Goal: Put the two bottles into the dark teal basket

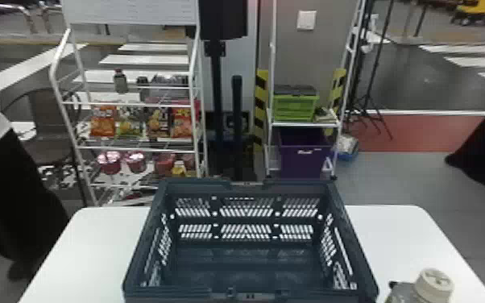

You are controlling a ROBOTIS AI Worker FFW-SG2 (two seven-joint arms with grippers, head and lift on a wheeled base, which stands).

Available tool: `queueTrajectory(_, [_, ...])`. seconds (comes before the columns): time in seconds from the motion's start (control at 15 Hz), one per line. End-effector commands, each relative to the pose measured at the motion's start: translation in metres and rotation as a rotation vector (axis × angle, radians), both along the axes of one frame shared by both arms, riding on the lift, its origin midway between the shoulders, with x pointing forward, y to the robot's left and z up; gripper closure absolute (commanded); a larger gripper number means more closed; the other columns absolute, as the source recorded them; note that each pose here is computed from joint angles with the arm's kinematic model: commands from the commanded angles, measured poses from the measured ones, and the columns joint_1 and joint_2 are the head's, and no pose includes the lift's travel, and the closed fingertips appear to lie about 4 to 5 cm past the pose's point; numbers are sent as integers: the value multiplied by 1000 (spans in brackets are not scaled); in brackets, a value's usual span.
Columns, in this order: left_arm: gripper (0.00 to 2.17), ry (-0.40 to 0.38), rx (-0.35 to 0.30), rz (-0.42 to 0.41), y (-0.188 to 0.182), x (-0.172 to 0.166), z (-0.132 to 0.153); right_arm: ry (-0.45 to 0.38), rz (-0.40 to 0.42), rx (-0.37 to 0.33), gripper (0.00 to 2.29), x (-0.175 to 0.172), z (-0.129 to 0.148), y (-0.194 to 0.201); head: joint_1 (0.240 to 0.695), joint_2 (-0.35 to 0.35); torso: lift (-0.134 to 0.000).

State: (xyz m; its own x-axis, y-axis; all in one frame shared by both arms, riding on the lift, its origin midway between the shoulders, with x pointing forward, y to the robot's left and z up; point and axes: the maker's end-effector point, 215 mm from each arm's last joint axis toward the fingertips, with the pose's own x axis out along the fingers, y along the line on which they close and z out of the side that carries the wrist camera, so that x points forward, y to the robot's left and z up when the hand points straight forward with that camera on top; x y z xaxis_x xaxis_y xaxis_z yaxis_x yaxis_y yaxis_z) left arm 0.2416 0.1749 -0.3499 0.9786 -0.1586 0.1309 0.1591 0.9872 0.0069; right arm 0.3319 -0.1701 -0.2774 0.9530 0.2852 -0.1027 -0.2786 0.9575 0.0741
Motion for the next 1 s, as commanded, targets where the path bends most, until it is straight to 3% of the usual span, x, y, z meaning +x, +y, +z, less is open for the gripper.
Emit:
queueTrajectory(0.0, [2145, -8, -4, 4, 0, -2, 0, 53, 0, -5, 2287, 19, 0, 6, 499, 0, 0])
queueTrajectory(0.13, [2148, -2, -7, 4, 0, -3, -5, 71, 20, -16, 2287, 33, 1, 21, 499, 0, 0])
queueTrajectory(0.27, [2148, 4, -10, 5, 1, 0, -12, 173, 3, -24, 2287, 55, -12, 21, 499, 0, 0])
queueTrajectory(0.47, [2148, 15, -10, 3, -1, -1, -21, 137, 8, -26, 2287, 81, 5, 30, 499, 0, 0])
queueTrajectory(0.6, [2148, 26, -17, 8, 1, -1, -29, 254, 18, -57, 2287, 98, -17, 45, 499, 0, 0])
queueTrajectory(0.93, [2148, -3, -38, 27, 8, -10, -32, 353, 74, -141, 2287, 147, -39, 91, 499, 0, 0])
